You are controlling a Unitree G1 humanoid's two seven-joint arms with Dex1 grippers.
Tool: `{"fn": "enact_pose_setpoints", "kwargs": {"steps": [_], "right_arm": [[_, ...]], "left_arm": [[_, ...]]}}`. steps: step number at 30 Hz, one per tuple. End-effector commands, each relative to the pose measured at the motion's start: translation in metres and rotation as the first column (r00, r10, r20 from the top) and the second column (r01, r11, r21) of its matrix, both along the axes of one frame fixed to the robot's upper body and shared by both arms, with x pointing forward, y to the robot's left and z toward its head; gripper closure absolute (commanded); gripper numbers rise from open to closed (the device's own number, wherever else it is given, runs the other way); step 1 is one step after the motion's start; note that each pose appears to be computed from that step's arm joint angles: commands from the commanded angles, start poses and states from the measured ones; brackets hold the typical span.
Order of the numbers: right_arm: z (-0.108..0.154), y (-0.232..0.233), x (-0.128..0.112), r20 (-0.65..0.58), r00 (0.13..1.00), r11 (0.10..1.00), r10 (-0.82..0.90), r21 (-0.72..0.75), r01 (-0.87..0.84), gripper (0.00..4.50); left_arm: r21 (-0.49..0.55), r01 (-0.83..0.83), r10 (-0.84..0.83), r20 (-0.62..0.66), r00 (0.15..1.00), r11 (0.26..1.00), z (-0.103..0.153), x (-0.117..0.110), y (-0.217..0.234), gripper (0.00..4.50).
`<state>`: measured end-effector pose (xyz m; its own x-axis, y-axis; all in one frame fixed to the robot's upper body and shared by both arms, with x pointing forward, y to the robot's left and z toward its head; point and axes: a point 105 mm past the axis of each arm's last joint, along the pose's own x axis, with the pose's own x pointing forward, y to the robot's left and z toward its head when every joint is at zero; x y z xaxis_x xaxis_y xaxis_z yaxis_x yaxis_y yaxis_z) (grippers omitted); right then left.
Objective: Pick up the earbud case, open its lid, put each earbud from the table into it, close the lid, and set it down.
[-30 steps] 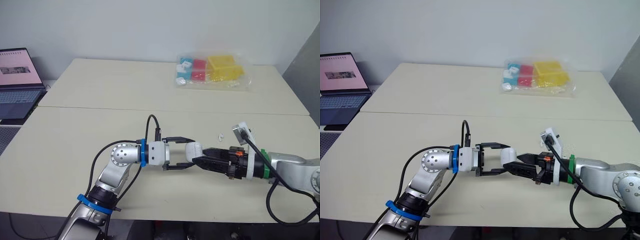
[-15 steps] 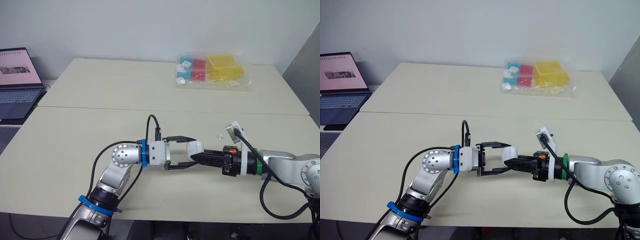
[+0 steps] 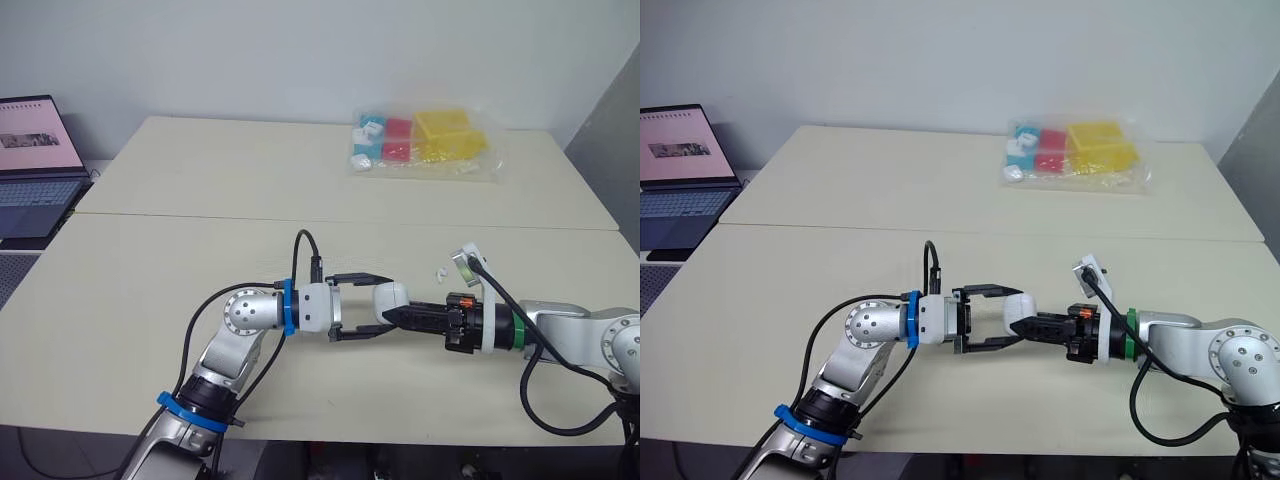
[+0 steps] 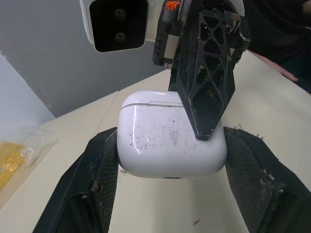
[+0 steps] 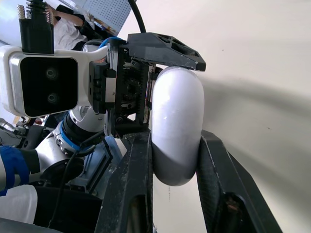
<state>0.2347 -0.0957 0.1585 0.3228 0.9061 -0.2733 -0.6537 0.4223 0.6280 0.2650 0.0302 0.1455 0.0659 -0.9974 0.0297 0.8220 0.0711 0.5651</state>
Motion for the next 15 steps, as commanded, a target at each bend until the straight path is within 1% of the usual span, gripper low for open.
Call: {"fn": "enact_pose_setpoints", "kwargs": {"steps": [1, 3, 6, 8, 11, 12, 14, 15], "right_arm": [[0.012, 0.002, -0.005, 0.035, 0.998, 0.999, 0.051, 0.012, -0.051, 3.71], [0.011, 0.001, -0.005, 0.045, 0.998, 0.999, 0.054, -0.006, -0.054, 3.71], [0.01, -0.002, -0.002, 0.067, 0.996, 0.998, 0.056, -0.042, -0.054, 3.71], [0.011, -0.003, 0.0, 0.085, 0.995, 0.997, 0.057, -0.062, -0.051, 3.71], [0.015, -0.019, 0.012, 0.255, 0.959, 0.949, 0.125, -0.314, -0.04, 3.71], [0.017, -0.024, 0.015, 0.295, 0.944, 0.929, 0.149, -0.37, -0.031, 3.71], [0.02, -0.039, 0.025, 0.388, 0.881, 0.835, 0.271, -0.551, -0.014, 3.71], [0.02, -0.045, 0.027, 0.401, 0.856, 0.792, 0.326, -0.61, -0.016, 3.71]], "left_arm": [[0.005, 0.011, -0.011, 0.032, 0.999, 1.0, 0.007, -0.001, -0.001, 0.37], [0.048, 0.0, -0.002, 0.041, 0.999, 0.999, 0.003, 0.002, 0.001, 0.03], [0.083, -0.053, 0.052, 0.013, 0.999, 0.995, 0.001, 0.012, 0.009, 0.0], [0.109, -0.067, 0.068, -0.007, 0.998, 0.992, -0.001, 0.015, 0.013, 0.0], [0.195, -0.106, 0.14, -0.171, 0.975, 0.975, -0.005, 0.025, 0.025, 0.0], [0.209, -0.109, 0.153, -0.211, 0.965, 0.972, -0.004, 0.025, 0.026, 0.0], [0.271, -0.081, 0.164, -0.299, 0.94, 0.959, -0.005, 0.022, 0.023, 0.0], [0.293, -0.079, 0.177, -0.323, 0.93, 0.953, -0.005, 0.021, 0.022, 0.0]]}}
